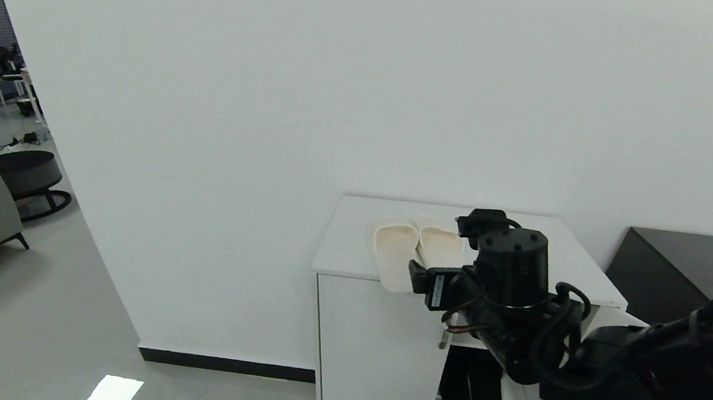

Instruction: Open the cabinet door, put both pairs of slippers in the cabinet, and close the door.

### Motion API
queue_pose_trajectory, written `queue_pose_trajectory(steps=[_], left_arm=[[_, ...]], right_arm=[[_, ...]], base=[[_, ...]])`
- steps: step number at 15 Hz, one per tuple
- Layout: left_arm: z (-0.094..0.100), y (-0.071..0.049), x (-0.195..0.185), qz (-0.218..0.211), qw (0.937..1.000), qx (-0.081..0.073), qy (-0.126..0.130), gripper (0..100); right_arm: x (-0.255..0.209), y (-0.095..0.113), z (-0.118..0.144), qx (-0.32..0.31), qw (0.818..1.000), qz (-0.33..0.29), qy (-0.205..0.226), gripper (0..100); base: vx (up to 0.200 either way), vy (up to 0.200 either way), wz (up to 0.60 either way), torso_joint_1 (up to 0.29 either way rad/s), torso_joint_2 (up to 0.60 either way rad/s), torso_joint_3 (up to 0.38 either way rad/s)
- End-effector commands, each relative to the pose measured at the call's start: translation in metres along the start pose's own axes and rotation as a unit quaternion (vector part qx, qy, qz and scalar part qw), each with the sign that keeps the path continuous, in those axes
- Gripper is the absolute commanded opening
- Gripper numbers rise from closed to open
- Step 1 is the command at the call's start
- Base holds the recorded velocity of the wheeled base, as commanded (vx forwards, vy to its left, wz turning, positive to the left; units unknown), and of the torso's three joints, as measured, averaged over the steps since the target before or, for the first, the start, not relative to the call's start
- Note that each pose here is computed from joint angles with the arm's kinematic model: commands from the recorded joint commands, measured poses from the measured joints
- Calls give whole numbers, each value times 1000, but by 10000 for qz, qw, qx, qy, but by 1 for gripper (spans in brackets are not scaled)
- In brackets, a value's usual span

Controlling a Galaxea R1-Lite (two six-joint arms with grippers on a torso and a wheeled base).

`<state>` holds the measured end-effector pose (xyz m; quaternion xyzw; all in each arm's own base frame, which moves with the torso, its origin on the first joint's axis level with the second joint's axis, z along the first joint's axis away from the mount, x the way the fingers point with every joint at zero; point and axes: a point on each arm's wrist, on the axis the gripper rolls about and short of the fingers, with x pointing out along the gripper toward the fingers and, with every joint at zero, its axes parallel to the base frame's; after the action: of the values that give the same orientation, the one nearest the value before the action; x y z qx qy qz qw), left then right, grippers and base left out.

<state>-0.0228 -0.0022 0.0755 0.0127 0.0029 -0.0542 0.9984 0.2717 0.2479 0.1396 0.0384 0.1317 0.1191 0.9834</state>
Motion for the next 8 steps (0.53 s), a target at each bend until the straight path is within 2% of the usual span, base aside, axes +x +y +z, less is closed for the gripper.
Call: queue_pose_trajectory(steps=[1,7,8], left_arm=[[0,0,0,-4,10000,-8,17,0],[0,0,0,-3,10000,-7,10,0],[0,0,0,-3,10000,-15,10,0]], right_arm=[[20,-2,-13,-137,9997,-120,156,100],[47,1,-25,-231,9994,2,272,100],[52,2,-27,-274,9993,-4,271,100]], base=[[200,0,0,17,2,-2],[200,0,0,4,3,3],[0,0,0,0,0,0]])
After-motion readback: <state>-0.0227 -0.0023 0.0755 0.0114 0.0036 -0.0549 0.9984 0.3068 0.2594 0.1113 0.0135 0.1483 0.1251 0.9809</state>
